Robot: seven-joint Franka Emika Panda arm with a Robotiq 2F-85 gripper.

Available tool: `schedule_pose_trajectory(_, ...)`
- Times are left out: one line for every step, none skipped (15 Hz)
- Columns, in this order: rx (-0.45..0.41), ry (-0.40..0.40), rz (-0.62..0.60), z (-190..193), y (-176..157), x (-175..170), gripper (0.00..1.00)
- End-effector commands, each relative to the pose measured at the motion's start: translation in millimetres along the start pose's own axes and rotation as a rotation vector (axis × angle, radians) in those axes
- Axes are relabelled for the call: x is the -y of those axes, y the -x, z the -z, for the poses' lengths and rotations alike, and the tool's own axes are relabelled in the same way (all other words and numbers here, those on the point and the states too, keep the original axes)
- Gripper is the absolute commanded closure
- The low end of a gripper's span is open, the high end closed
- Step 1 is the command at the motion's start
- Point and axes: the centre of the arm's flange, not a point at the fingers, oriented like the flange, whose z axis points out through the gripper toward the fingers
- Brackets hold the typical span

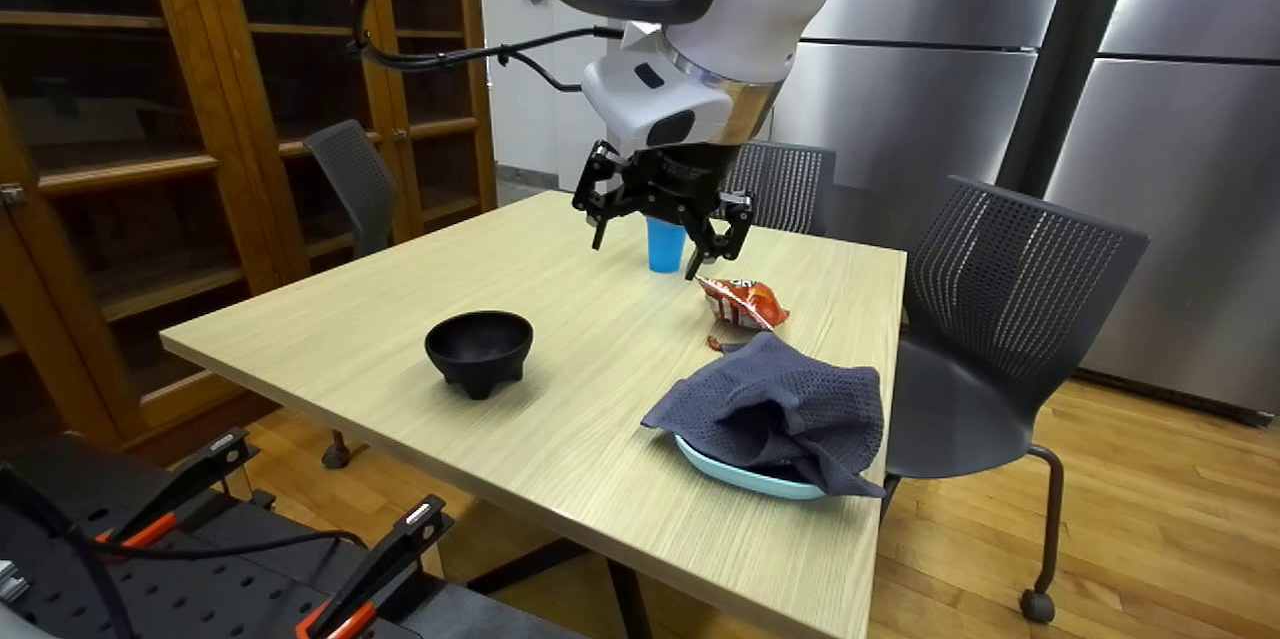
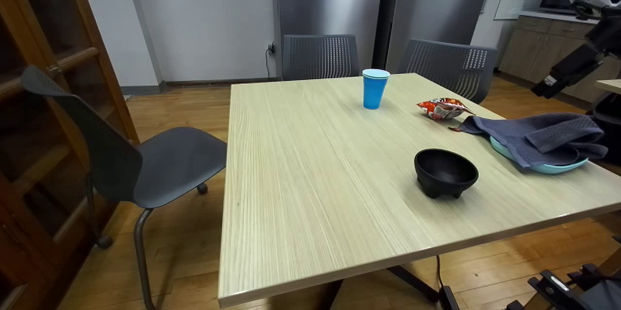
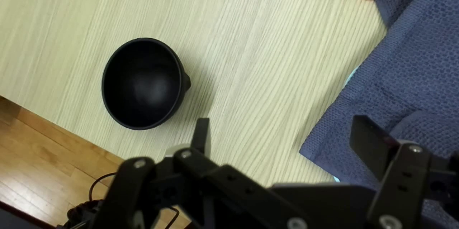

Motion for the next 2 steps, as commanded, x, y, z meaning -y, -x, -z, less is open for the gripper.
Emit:
schedule_pose_trajectory(0.000, 0.000, 0.000, 0.0, 0.0, 0.0, 0.00)
schedule_pose_trajectory(0.000, 0.000, 0.000, 0.0, 0.0, 0.0, 0.00)
